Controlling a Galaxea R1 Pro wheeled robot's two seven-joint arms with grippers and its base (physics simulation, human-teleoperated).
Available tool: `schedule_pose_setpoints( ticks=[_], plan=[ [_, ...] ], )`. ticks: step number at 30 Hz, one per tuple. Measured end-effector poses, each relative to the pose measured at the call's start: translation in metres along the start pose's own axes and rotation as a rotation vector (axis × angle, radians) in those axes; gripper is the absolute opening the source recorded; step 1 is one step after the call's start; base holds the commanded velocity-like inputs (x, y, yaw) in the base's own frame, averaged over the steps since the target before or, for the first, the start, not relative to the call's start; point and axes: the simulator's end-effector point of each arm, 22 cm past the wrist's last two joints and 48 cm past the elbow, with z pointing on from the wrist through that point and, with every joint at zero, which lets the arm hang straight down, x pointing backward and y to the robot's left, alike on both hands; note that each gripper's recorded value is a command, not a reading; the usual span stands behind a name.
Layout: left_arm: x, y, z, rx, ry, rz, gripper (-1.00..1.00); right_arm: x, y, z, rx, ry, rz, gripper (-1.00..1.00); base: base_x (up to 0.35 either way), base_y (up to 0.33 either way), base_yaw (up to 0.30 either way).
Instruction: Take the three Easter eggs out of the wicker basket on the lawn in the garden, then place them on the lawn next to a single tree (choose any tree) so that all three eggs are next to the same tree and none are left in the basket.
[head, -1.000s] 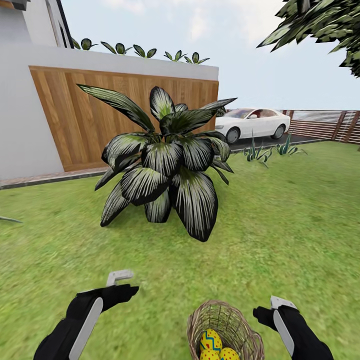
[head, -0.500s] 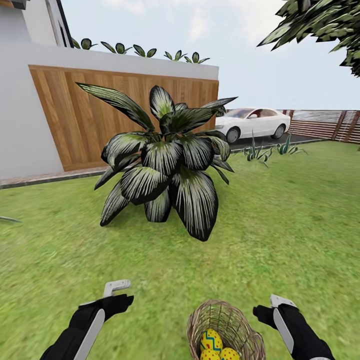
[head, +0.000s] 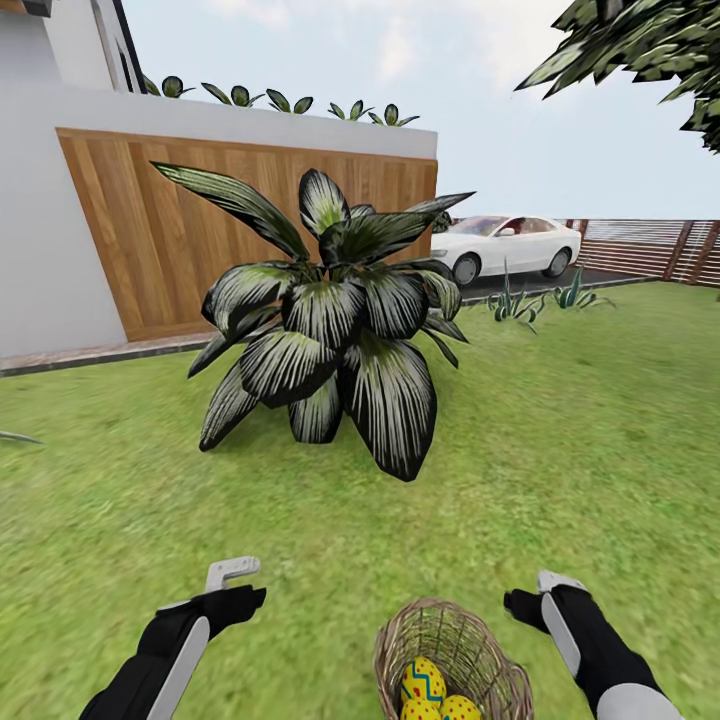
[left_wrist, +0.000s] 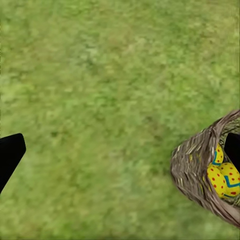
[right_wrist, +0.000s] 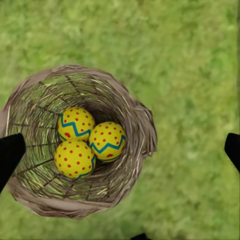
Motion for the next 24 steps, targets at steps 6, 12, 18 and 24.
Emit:
schedule_pose_setpoints(
  ticks=[6,12,18,24],
  plan=[
    [0.004,0.001,0.006,-0.002,0.002,0.002,1.0,0.0,-0.003,0.008,0.05,0.02,0.0,1.0,0.0,0.0,0.0],
    [0.009,0.003,0.014,-0.006,0.002,0.002,1.0,0.005,-0.008,0.017,0.07,0.03,-0.002,1.0,0.0,0.0,0.0],
    [0.021,0.005,0.02,-0.005,0.011,0.0,1.0,0.016,-0.01,0.027,0.077,0.049,-0.005,1.0,0.0,0.0,0.0],
    [0.032,0.007,0.026,-0.009,0.019,0.0,1.0,0.03,-0.013,0.042,0.084,0.04,0.001,1.0,0.0,0.0,0.0]
  ],
)
